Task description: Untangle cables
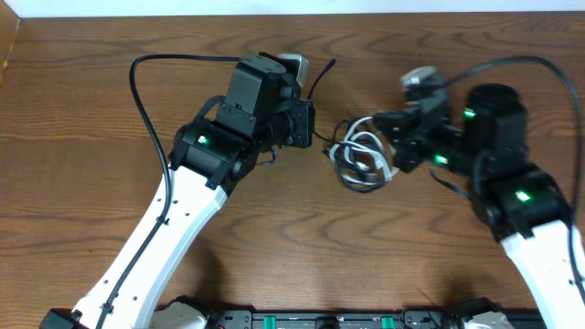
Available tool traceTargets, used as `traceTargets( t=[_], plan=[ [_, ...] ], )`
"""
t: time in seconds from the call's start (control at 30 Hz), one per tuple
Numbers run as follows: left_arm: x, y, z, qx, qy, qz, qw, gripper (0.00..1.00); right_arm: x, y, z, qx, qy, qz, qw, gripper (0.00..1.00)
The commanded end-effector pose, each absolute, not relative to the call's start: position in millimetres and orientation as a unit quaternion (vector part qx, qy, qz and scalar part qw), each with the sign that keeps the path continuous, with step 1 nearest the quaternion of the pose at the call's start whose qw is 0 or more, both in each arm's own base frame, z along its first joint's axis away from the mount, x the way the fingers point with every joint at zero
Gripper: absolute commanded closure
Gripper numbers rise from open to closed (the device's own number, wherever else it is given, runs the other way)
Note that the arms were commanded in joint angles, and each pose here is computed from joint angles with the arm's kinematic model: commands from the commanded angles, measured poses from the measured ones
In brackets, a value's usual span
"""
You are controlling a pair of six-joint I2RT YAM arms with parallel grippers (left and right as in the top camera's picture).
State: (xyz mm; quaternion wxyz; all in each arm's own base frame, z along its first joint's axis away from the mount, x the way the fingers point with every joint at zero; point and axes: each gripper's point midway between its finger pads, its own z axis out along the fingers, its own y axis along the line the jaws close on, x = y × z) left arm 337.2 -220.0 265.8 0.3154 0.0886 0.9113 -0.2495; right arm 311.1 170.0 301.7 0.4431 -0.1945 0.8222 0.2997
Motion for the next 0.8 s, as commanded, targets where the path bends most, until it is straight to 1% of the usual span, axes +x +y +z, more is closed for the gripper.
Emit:
traceTargets(
  t=[0.0, 0.13, 0.3, 0.47, 0.57, 0.63, 0.67, 0.77],
  plan=[
    [346, -204, 265, 0.065, 0.919, -0.205, 0.331, 0.92, 309, 151, 322, -0.158, 0.819, 0.3, 0.463, 0.99],
    [347, -182, 255, 0.044, 0.931, -0.147, 0.331, 0.92, 310, 131, 324, -0.124, 0.826, 0.29, 0.468, 0.99],
    [343, -154, 243, 0.022, 0.944, -0.07, 0.323, 0.93, 320, 99, 310, -0.048, 0.851, 0.258, 0.455, 0.99],
    [339, -142, 237, 0.017, 0.949, -0.042, 0.312, 0.92, 326, 77, 292, -0.006, 0.871, 0.225, 0.437, 0.99],
    [339, -142, 237, 0.017, 0.949, -0.042, 0.312, 0.83, 329, 79, 282, -0.004, 0.879, 0.228, 0.419, 0.99],
    [339, -142, 237, 0.017, 0.949, -0.043, 0.312, 0.76, 330, 84, 273, -0.011, 0.885, 0.236, 0.402, 0.99],
    [339, -142, 237, 0.017, 0.949, -0.043, 0.312, 0.7, 330, 87, 268, -0.015, 0.888, 0.242, 0.391, 0.99],
    [338, -144, 236, 0.019, 0.949, -0.047, 0.31, 0.6, 334, 90, 254, -0.02, 0.896, 0.246, 0.369, 0.99]
  ],
)
